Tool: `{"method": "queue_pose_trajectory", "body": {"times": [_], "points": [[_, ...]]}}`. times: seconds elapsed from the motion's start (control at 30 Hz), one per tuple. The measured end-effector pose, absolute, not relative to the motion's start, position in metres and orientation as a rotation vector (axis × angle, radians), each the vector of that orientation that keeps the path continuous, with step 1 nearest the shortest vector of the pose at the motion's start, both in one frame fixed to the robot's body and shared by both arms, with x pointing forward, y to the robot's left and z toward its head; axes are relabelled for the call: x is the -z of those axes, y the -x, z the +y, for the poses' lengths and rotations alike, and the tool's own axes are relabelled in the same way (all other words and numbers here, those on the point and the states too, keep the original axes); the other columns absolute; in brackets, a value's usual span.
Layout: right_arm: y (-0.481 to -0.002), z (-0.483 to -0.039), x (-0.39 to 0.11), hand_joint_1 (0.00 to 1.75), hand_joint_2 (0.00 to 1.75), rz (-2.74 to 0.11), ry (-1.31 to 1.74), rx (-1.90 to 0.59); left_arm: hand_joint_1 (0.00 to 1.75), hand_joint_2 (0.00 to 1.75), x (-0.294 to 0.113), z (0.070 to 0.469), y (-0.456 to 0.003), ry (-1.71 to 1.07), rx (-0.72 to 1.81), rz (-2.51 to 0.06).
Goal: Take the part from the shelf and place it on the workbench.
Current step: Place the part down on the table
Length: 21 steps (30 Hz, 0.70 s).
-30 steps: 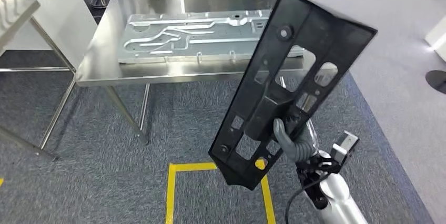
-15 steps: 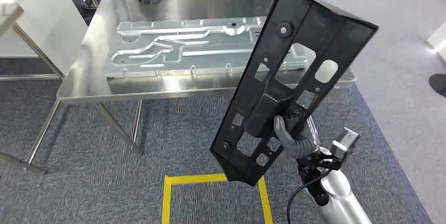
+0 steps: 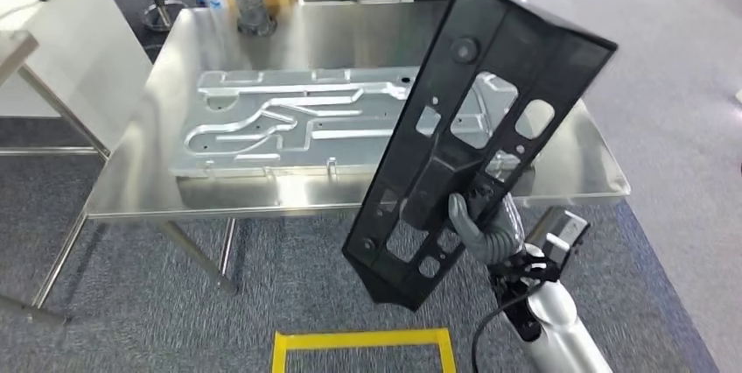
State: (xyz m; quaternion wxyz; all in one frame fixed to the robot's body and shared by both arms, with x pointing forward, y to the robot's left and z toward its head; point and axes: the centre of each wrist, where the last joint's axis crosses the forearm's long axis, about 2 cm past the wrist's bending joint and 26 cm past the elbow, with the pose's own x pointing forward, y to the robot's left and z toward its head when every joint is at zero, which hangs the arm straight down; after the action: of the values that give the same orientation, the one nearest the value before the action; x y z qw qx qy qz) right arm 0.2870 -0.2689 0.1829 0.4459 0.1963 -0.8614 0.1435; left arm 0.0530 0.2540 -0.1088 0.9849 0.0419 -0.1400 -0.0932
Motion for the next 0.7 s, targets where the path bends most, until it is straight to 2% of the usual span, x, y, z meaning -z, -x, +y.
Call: {"method": "queue_pose_trajectory", "body": {"times": [0.27,0.43,0.57,0.7], "points": [[-0.293,-0.270,-0.188,1.75,1.75,-2.121,-0.523,-0.405,0.00,1.75,0.109,0.254,-0.055,-0.070,0.173,-0.287],[-0.317,-0.273,-0.202,1.75,1.75,-2.143,-0.509,-0.489,0.00,1.75,0.109,0.254,-0.054,-0.052,0.179,-0.293],[-0.361,-0.283,-0.241,1.75,1.75,-2.172,-0.447,-0.574,0.00,1.75,0.109,0.255,-0.055,-0.041,0.184,-0.308],[-0.419,-0.291,-0.316,1.75,1.75,-2.152,-0.437,-0.636,0.00,1.75,0.108,0.255,-0.063,-0.044,0.184,-0.337]]}}
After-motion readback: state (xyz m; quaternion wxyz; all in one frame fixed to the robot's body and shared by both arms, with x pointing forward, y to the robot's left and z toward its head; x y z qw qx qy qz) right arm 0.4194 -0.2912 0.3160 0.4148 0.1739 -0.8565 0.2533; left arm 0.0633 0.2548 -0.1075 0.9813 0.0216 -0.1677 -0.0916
